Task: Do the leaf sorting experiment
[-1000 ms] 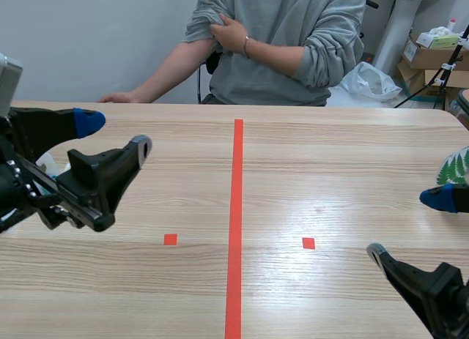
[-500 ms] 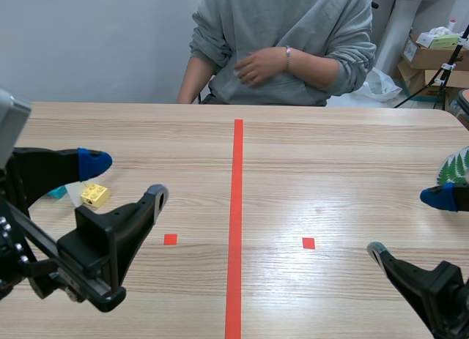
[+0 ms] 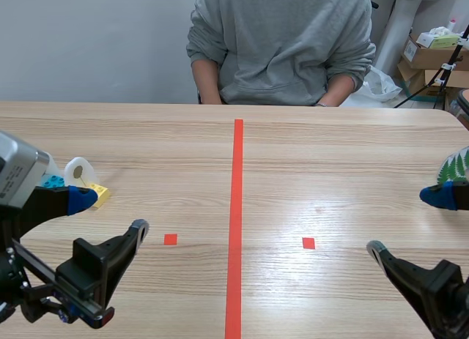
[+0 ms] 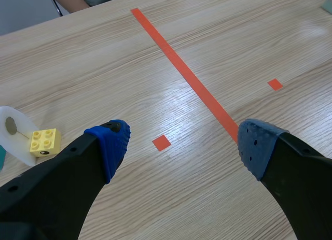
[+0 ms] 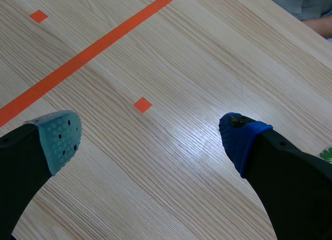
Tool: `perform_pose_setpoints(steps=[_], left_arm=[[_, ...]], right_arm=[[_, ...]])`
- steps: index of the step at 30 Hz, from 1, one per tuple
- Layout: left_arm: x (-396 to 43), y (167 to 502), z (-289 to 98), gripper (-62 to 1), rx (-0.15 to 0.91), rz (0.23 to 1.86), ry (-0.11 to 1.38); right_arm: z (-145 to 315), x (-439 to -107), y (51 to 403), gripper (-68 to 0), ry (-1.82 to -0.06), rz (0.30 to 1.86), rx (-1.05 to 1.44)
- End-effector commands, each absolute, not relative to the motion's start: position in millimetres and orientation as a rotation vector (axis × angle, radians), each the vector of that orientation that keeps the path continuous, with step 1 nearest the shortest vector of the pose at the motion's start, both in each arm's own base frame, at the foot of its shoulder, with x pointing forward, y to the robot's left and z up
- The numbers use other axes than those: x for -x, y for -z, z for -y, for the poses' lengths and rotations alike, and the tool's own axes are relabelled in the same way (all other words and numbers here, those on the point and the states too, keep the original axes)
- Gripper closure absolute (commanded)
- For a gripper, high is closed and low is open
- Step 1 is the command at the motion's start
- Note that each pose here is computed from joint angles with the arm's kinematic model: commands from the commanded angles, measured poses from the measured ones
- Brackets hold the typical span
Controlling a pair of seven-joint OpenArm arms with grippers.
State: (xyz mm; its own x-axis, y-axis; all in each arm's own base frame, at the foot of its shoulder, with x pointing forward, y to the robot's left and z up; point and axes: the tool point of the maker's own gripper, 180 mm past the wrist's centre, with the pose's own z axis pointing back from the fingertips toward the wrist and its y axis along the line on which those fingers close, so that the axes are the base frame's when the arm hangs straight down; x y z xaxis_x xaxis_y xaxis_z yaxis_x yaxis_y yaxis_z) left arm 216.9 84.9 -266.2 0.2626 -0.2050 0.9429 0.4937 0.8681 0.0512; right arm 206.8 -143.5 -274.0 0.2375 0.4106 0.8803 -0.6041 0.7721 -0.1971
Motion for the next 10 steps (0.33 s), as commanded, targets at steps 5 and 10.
perform_pose_setpoints(steps=[5, 10], left_arm=[[-219.7, 257.1, -80.0, -45.4, 0.291, 1.243, 0.479], [-219.7, 256.9, -79.9, -45.4, 0.292, 1.244, 0.478]], right_arm=[[143.2, -212.4, 261.9, -54.3, -0.717, 1.174, -0.196], [143.2, -212.4, 261.9, -54.3, -0.717, 1.174, -0.196]])
